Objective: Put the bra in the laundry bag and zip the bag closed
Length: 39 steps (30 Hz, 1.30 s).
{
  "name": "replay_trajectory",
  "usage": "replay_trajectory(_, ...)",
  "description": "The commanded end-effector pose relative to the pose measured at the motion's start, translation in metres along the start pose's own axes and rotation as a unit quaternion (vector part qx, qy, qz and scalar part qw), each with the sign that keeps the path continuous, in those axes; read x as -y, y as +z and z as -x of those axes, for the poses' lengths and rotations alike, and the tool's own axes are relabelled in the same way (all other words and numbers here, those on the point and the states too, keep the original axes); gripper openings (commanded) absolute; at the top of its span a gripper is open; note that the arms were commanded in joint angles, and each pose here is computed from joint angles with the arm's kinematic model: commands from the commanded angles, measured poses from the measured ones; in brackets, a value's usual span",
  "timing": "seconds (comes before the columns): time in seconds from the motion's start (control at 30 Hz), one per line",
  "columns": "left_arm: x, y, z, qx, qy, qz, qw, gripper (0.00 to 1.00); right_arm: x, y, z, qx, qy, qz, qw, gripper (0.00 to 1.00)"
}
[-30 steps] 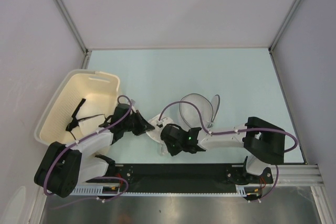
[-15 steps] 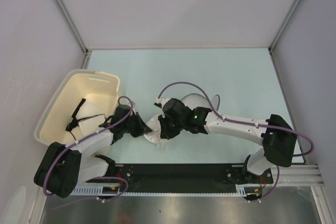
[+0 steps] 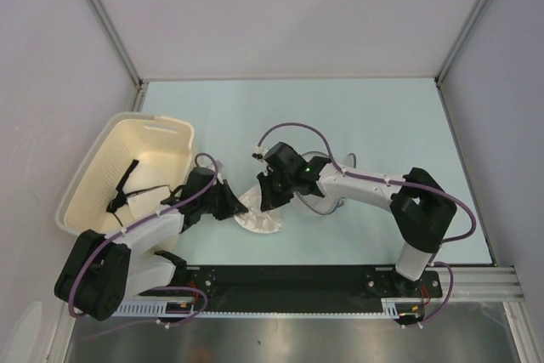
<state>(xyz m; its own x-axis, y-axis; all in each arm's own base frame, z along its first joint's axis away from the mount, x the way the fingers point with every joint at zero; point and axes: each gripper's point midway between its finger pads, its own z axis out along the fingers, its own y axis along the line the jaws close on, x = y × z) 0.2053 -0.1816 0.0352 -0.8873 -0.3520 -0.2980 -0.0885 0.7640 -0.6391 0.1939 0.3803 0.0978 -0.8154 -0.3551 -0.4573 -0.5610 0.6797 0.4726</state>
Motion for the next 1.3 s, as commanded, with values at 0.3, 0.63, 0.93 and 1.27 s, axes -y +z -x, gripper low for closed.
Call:
replay_trajectory(0.3,0.029,-0.003,0.003,0.006,0.022,-0.078,0.997,0.0,-0.013,-0.006,-0.004,-0.061,-0.027,0.005,0.998,0.46)
replay_trajectory(0.63,0.019,-0.005,-0.008,-0.01,0.002,-0.075,0.997,0.0,-0.037,-0.065,0.008,-0.042,-0.036,0.009,0.998,0.77)
replay_trajectory(0.93,0.029,-0.026,-0.002,-0.011,-0.017,-0.095,0.995,0.0,-0.056,-0.122,0.031,0.002,-0.042,0.028,0.999,1.0)
replay_trajectory(1.27,0.059,-0.064,-0.001,-0.016,-0.035,-0.143,0.989,0.0,-0.046,-0.159,0.046,0.022,0.009,0.101,0.995,1.0)
